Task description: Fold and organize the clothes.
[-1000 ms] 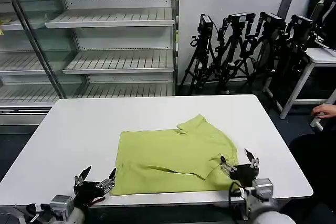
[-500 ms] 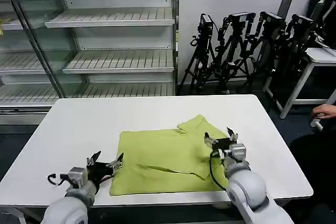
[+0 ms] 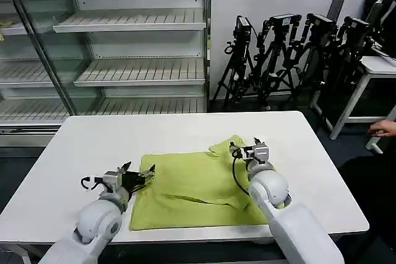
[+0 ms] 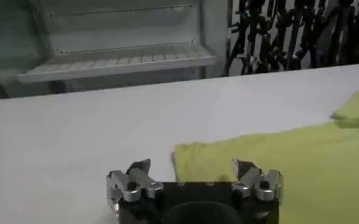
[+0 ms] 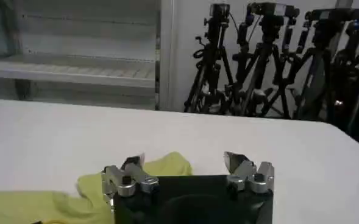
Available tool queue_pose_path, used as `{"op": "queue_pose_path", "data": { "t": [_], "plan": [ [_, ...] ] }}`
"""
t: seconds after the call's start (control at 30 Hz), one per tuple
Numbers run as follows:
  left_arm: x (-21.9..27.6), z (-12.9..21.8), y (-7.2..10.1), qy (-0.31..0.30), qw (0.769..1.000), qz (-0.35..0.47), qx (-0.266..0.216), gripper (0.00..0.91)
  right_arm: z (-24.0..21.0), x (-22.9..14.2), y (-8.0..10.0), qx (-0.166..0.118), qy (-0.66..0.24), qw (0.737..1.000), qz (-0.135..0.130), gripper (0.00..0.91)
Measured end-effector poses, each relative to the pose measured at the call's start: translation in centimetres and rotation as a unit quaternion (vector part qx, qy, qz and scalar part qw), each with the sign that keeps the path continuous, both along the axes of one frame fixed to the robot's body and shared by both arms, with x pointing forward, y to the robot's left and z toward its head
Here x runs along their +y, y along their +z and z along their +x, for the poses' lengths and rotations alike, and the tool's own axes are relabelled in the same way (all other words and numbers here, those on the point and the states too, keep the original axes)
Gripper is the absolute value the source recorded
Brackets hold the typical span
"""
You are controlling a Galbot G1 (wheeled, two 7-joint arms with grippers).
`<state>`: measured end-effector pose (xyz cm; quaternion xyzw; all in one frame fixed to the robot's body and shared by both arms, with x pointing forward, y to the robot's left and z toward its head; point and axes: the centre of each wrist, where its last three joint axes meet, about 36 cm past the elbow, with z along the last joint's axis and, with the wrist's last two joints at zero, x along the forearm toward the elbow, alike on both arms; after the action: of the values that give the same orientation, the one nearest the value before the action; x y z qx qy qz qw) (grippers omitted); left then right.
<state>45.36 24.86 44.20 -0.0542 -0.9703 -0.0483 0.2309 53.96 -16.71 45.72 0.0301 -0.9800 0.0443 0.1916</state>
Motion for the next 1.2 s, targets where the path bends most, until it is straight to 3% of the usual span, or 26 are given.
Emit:
{"op": "queue_pose_path", "data": {
  "t": [0.37,0.4,0.43,0.47,0.5,0.63,0.7,0.73,0.8,1.2],
  "plan": [
    [-0.4,4.3,-0.7,0.004,1.000,0.017,0.004,0.907,3.8,0.9,-0.9,0.027,-0.009,1.000,0.004,0.907],
    [-0.4,4.5,-0.9,0.004,1.000,0.018,0.006,0.353,4.0,1.0,-1.1,0.031,-0.010,0.999,0.005,0.907],
    [-0.4,4.6,-1.0,0.004,1.000,0.018,0.008,0.353,4.2,1.0,-1.2,0.034,-0.009,0.999,0.006,0.907],
    [-0.4,4.7,-1.0,0.002,1.000,0.017,0.009,0.071,4.4,1.1,-1.4,0.038,-0.009,0.999,0.006,0.907],
    [-0.4,4.8,-1.1,0.001,1.000,0.016,0.010,0.030,4.5,1.1,-1.6,0.041,-0.010,0.999,0.006,0.907],
    [-0.4,4.9,-1.2,-0.001,1.000,0.014,0.014,0.020,5.0,1.1,-2.2,0.051,-0.010,0.999,0.008,0.907],
    [-0.4,4.8,-1.4,-0.004,1.000,0.012,0.017,0.020,5.2,1.1,-2.4,0.054,-0.010,0.998,0.010,0.574],
    [-0.4,4.7,-1.5,-0.004,1.000,0.012,0.018,0.020,5.3,1.1,-2.5,0.056,-0.010,0.998,0.010,0.262],
    [-0.5,4.5,-1.6,-0.006,1.000,0.010,0.020,0.020,5.5,1.0,-2.6,0.058,-0.011,0.998,0.011,0.000],
    [-0.2,3.3,-2.1,-0.005,1.000,-0.002,0.030,0.020,5.7,1.3,-2.9,0.063,-0.002,0.998,0.014,0.000]
  ]
}}
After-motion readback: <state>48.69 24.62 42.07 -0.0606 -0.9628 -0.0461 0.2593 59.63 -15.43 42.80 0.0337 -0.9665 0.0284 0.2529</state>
